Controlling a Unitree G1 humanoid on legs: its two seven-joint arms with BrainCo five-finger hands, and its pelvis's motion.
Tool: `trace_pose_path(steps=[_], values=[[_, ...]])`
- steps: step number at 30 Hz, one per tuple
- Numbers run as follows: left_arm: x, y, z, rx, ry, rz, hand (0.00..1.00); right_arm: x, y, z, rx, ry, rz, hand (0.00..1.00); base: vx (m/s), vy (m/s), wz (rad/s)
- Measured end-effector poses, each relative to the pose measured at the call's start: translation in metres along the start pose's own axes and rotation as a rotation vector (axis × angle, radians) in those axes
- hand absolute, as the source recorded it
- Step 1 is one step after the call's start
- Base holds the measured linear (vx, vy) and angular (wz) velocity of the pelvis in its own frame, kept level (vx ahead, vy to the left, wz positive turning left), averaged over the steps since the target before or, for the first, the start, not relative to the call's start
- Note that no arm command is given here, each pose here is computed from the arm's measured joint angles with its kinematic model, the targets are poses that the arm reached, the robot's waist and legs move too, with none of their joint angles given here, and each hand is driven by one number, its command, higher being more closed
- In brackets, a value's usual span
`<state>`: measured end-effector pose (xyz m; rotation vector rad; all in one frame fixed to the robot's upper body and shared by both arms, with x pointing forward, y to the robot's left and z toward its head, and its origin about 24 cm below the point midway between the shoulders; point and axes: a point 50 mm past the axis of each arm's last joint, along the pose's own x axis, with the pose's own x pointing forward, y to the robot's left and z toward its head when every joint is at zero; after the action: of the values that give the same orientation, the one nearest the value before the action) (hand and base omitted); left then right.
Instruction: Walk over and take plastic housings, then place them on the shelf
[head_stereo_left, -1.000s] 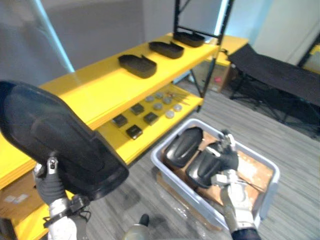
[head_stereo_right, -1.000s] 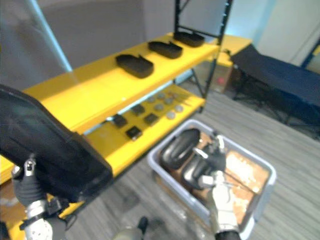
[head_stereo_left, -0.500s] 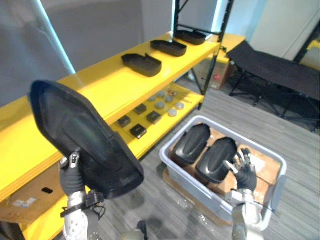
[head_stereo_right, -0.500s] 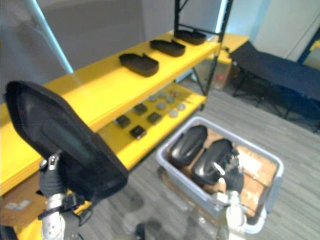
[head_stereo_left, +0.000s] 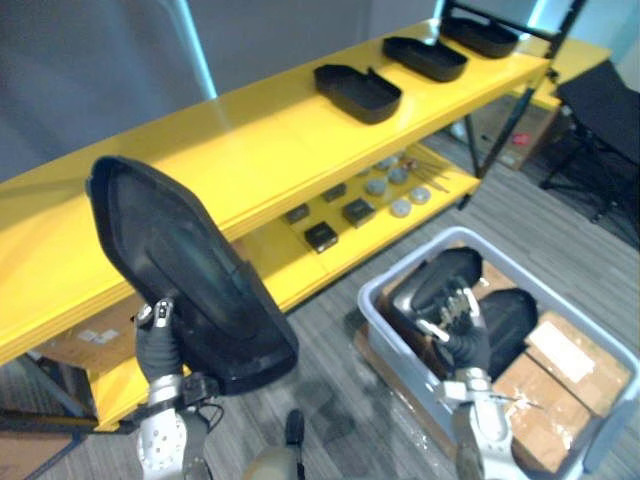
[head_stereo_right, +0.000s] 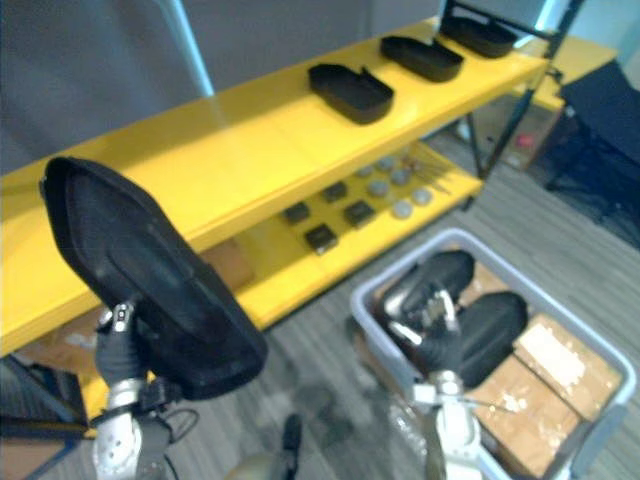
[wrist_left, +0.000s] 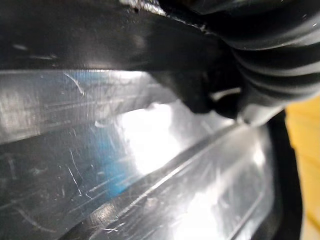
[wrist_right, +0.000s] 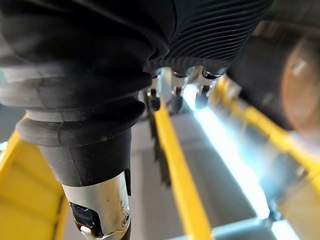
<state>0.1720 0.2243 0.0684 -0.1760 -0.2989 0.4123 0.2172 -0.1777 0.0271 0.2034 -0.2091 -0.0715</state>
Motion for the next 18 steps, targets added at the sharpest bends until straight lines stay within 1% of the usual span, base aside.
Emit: trace_pose_path(steps=[4, 7, 10, 12, 15, 16, 18], values=[[0.001, 0.012, 0.004, 0.026, -0.024, 0.048, 1.00, 0.008, 0.005, -0.008, 0.005, 0.025, -0.001, 0.00, 0.12, -0.021, 0.58], [-0.002, 0.018, 0.004, 0.039, -0.016, 0.071, 1.00, 0.015, 0.014, -0.008, 0.001, 0.019, 0.028, 0.00, 0.05, -0.030, 0.17], [-0.005, 0.017, 0.003, 0.027, -0.012, 0.076, 1.00, 0.022, 0.021, -0.004, -0.010, 0.004, 0.051, 0.00, -0.04, -0.035, 0.01], [-0.009, 0.019, 0.004, 0.022, -0.032, 0.092, 1.00, 0.023, 0.022, -0.004, -0.018, 0.006, 0.053, 0.00, -0.09, -0.032, -0.05], [-0.005, 0.027, 0.020, 0.045, -0.129, 0.103, 1.00, 0.027, 0.025, 0.000, -0.011, -0.017, 0.059, 0.00, 0.02, -0.073, -0.08], [-0.002, 0.026, 0.021, 0.040, -0.140, 0.100, 1.00, 0.029, 0.023, 0.000, -0.016, -0.019, 0.055, 0.00, 0.06, -0.042, 0.02], [0.002, 0.018, 0.020, 0.008, -0.151, 0.079, 1.00, 0.026, 0.007, -0.002, -0.051, 0.002, 0.019, 0.00, -0.02, 0.092, 0.30]])
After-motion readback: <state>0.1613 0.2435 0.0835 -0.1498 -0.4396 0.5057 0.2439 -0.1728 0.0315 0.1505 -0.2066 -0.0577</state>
